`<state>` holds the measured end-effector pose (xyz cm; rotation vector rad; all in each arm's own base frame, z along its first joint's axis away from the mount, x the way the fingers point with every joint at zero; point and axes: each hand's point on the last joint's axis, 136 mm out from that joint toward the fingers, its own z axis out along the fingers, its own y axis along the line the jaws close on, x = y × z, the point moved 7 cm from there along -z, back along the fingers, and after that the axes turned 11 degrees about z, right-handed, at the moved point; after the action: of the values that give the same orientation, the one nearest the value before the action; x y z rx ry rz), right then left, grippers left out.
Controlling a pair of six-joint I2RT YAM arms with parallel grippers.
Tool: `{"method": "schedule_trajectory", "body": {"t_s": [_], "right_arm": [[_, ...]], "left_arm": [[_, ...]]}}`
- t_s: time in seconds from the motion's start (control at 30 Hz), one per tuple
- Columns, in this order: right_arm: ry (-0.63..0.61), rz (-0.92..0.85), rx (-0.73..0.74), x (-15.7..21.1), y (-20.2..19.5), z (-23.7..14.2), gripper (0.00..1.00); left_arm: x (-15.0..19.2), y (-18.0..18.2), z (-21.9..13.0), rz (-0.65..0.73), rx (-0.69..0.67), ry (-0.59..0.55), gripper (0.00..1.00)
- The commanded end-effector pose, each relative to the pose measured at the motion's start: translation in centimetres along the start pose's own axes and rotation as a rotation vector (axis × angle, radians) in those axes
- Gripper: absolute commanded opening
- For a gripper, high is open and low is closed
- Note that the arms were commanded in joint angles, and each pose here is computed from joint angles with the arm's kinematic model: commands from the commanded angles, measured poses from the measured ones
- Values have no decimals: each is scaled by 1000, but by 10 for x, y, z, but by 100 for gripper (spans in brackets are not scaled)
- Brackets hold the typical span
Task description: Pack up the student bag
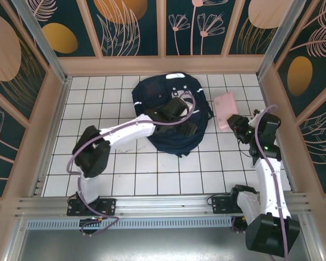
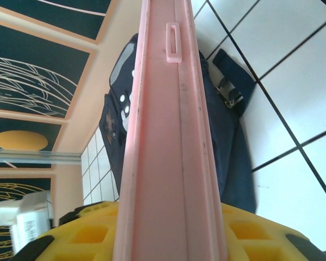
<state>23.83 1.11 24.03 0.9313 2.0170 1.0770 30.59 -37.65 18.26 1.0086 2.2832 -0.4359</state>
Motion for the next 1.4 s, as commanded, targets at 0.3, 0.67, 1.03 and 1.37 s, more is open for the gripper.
{"method": "schedule_trajectory", "body": {"t_s": [0.3, 0.67, 1.03, 1.37], "right_arm": [[25, 24, -62, 5, -1, -1, 26], [6, 23, -35, 5, -4, -3, 26], [61, -41, 21, 13, -7, -9, 27], [313, -91, -171, 48, 12, 5, 28]], "left_arm": [[7, 27, 33, 149, -292, 173, 64], [-1, 29, 33, 178, -312, 177, 28], [-49, 41, -39, 124, -497, -85, 10], [-70, 44, -74, 98, -540, -243, 6]]}}
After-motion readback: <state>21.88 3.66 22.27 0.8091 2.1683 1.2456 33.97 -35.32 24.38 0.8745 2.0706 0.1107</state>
